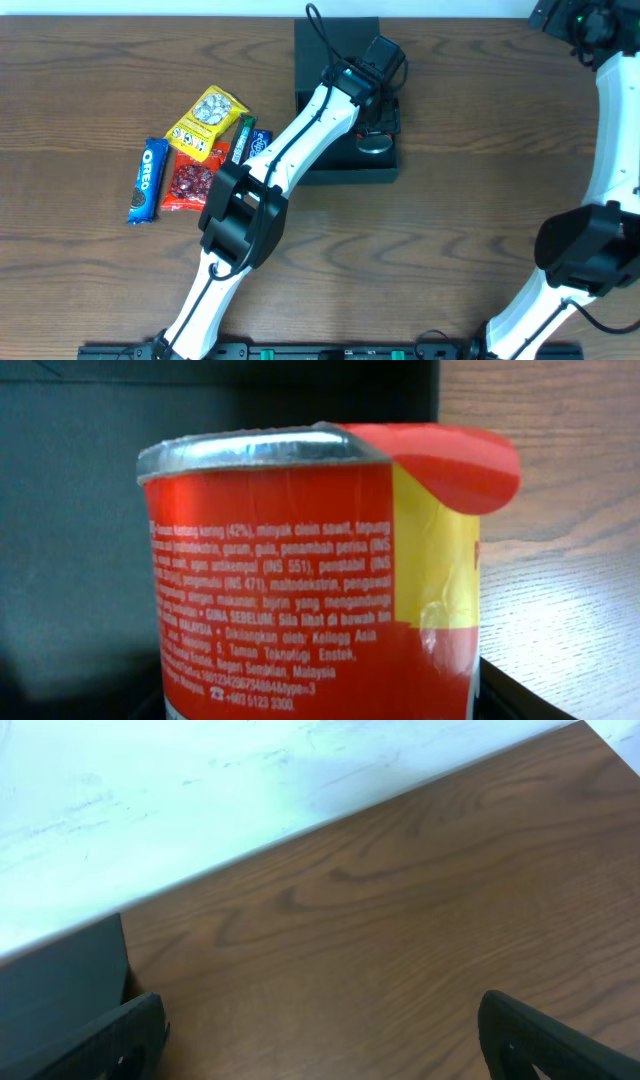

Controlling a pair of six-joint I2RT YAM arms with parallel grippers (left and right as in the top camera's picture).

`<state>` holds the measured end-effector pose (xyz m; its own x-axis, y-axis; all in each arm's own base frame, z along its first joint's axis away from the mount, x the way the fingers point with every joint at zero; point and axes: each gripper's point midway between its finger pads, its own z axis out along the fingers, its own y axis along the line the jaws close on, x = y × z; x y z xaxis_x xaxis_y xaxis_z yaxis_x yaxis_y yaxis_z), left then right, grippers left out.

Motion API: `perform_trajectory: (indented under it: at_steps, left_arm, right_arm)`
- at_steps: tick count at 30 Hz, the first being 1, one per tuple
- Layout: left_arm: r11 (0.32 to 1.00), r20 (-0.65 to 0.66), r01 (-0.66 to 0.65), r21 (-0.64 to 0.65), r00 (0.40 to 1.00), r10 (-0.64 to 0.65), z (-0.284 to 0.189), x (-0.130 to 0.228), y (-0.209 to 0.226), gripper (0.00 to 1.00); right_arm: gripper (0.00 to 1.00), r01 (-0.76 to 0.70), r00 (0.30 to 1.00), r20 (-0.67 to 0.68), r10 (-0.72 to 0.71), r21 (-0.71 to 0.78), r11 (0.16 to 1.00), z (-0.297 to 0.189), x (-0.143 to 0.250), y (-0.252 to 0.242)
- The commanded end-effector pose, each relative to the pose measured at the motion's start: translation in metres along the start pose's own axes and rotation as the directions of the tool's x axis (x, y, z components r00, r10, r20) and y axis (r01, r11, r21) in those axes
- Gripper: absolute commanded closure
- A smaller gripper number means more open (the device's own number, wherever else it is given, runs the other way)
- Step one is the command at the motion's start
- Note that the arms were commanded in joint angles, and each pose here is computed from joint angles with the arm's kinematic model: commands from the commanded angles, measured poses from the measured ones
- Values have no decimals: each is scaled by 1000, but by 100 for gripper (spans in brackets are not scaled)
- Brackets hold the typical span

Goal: Pack container
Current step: 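Lower the Pringles can into the black box and release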

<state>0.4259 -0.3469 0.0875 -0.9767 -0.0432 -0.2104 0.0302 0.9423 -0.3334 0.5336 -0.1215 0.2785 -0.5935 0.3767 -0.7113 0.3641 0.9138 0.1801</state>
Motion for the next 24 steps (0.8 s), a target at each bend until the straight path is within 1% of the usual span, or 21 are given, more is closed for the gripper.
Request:
perform_trajectory:
  at_steps: [1,4,5,8,9,15,17,21,24]
  left_arm:
    - [1000,-2,26,-9,1000,-26,1,2,0,29]
    - [1000,-16,26,-5,1000,-26,1,5,0,20]
    - [1000,-17,25,-5,1000,-26,1,5,0,19]
    - [1000,-20,19,-4,1000,-19,1,6,0,14]
    - [1000,-21,19,-4,1000,-19,1,6,0,13]
    - [1000,-17,1,3,1000,-1,-1,3,1,14]
    - [1000,-5,1,7,1000,-1,-6,-2,2,16]
    - [999,41,-33,30,999,32,-25,-20,1,22]
    - [997,93,-60,49,994,56,-47,-36,-1,22]
  right_arm:
    - [1,-16,1000,-12,16,-2,1000,5,3,0]
    - [1,-16,1000,-13,16,-3,1000,5,4,0]
    - [1,-16,1000,-14,16,-5,1000,5,4,1]
    - [1,-16,1000,-19,15,-25,1000,5,5,4]
    - [1,-16,1000,-20,16,-28,999,5,5,5]
    - [1,-16,1000,-27,15,-38,999,5,6,6]
    - [1,-16,999,-31,15,-37,999,5,7,6]
    - [1,-17,999,-33,15,-36,999,5,8,6]
    - [1,-17,999,-33,15,-36,999,5,8,6]
